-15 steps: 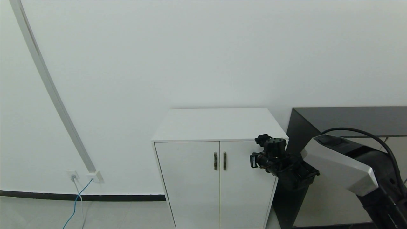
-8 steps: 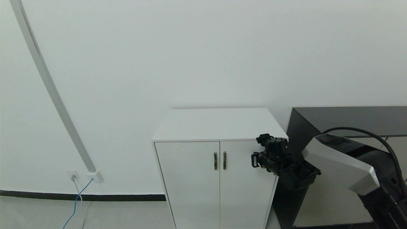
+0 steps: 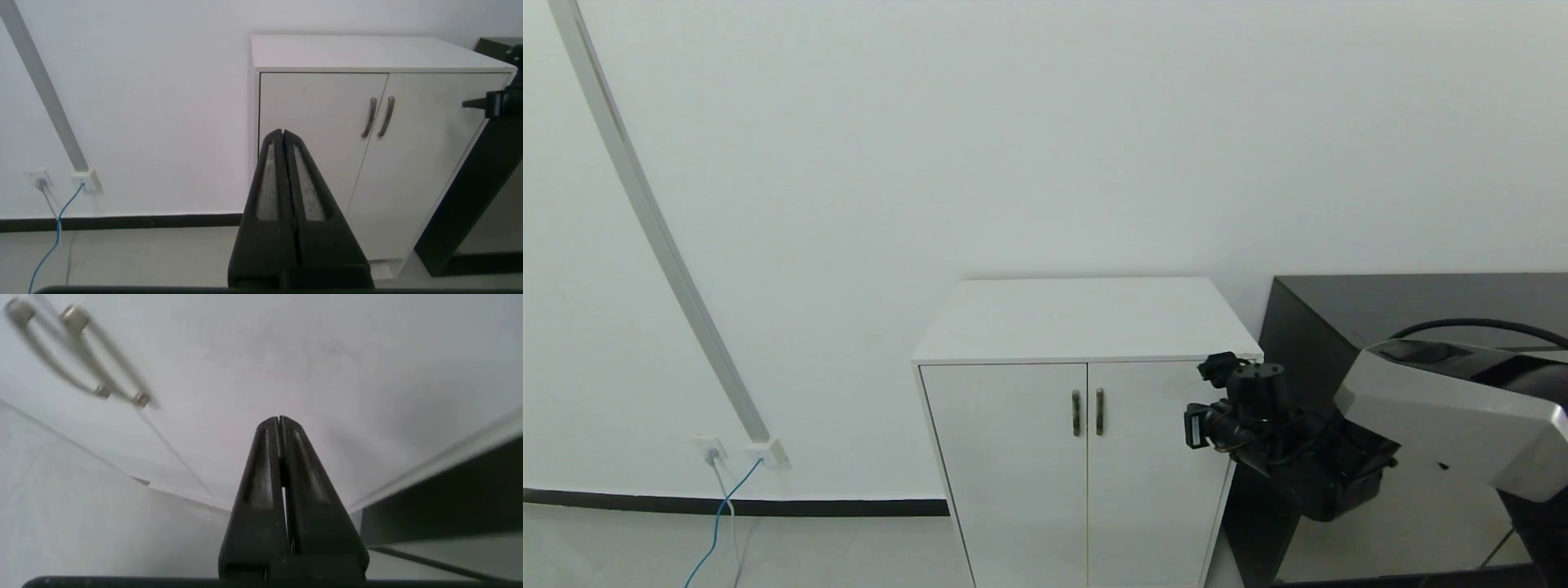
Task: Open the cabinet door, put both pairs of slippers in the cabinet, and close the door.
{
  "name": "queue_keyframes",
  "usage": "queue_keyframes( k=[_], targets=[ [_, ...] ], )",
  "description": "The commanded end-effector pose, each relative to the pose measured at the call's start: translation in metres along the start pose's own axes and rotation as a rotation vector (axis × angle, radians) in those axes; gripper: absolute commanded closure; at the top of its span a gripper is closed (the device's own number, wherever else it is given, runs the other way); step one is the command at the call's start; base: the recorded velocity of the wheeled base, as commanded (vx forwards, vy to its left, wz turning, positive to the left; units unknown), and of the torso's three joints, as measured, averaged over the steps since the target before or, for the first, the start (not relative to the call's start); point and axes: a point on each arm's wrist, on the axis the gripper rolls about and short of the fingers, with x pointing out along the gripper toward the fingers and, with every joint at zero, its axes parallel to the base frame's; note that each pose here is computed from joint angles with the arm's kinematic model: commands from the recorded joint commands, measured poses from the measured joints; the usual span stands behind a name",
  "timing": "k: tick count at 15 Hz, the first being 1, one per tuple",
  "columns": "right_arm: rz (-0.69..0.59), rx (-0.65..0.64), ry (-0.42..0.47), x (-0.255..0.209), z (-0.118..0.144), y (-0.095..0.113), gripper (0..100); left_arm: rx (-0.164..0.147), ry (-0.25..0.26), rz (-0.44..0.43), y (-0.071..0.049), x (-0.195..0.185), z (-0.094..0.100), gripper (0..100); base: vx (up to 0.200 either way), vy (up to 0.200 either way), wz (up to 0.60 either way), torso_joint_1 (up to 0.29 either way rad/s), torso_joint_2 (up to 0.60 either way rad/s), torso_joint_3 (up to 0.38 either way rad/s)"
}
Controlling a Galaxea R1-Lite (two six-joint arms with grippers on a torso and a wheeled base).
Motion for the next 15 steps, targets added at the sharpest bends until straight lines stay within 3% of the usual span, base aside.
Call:
queue_keyframes(
  k=[1, 15],
  targets=[
    [-0.002, 0.007, -0.041, -0.032, 0.010, -0.004, 100, 0.000, 0.000, 0.001, 0.000, 0.000, 0.000, 100, 0.000, 0.000, 0.00, 0.000, 0.00, 0.000],
    [-0.293, -0.003, -0.016, -0.185, 0.006, -0.028, 100, 0.000, 0.000, 0.000, 0.000, 0.000, 0.000, 100, 0.000, 0.000, 0.00, 0.000, 0.00, 0.000]
  ],
)
